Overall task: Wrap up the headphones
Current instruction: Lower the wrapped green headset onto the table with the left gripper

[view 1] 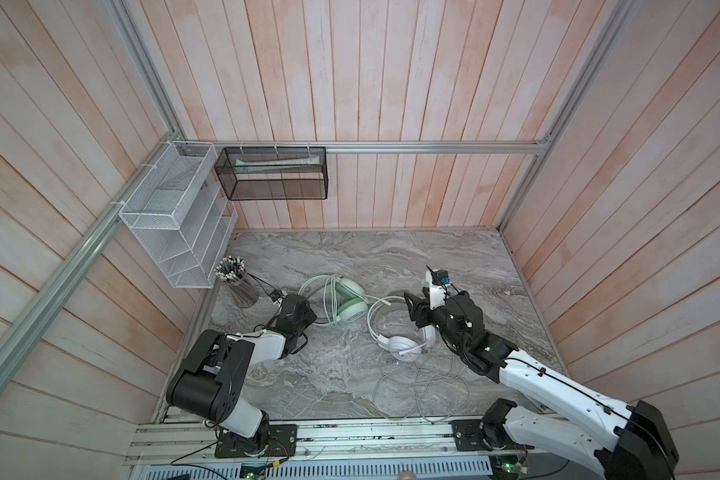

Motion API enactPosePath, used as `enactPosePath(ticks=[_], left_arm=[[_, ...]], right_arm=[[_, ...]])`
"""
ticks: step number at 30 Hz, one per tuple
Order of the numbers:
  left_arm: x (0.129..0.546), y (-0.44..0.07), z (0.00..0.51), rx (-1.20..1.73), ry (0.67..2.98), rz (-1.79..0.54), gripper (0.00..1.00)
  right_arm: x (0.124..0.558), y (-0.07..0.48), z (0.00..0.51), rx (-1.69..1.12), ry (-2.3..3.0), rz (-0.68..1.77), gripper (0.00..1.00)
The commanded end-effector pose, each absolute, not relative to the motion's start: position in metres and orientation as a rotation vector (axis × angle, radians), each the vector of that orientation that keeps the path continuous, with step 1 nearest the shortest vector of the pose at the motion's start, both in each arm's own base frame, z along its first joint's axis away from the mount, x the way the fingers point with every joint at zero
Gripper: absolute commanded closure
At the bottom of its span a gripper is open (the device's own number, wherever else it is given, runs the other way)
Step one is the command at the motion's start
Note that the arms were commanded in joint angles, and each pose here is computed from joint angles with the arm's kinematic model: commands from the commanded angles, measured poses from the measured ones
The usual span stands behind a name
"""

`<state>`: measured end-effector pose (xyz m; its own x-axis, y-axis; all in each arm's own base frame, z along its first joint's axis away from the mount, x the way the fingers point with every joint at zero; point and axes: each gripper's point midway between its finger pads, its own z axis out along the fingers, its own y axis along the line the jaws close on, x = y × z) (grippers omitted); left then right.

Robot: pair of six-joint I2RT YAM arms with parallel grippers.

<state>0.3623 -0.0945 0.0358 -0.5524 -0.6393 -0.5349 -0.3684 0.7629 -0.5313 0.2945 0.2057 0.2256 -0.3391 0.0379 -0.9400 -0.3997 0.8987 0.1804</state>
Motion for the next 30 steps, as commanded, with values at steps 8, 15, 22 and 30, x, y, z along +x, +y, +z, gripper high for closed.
enactPosePath(ticks=[8, 15, 22, 30], left_arm=[[0.364, -0.097, 0.088, -0.8, 2.096, -0.588, 0.58], [0.348, -0.092, 0.119, -0.85, 2.042, -0.646, 0.24], [0.333, -0.085, 0.162, -0.797, 1.967, -0.663, 0.15], [0.319, -0.083, 0.183, -0.669, 1.966, -0.64, 0.16]], right_arm=[[0.293, 0.208, 0.24, -0.245, 1.843, 0.512, 0.34], [0.288, 0.204, 0.243, -0.237, 1.841, 0.526, 0.33], [0.283, 0.201, 0.244, -0.236, 1.85, 0.531, 0.33], [0.279, 0.196, 0.237, -0.233, 1.885, 0.516, 0.32]])
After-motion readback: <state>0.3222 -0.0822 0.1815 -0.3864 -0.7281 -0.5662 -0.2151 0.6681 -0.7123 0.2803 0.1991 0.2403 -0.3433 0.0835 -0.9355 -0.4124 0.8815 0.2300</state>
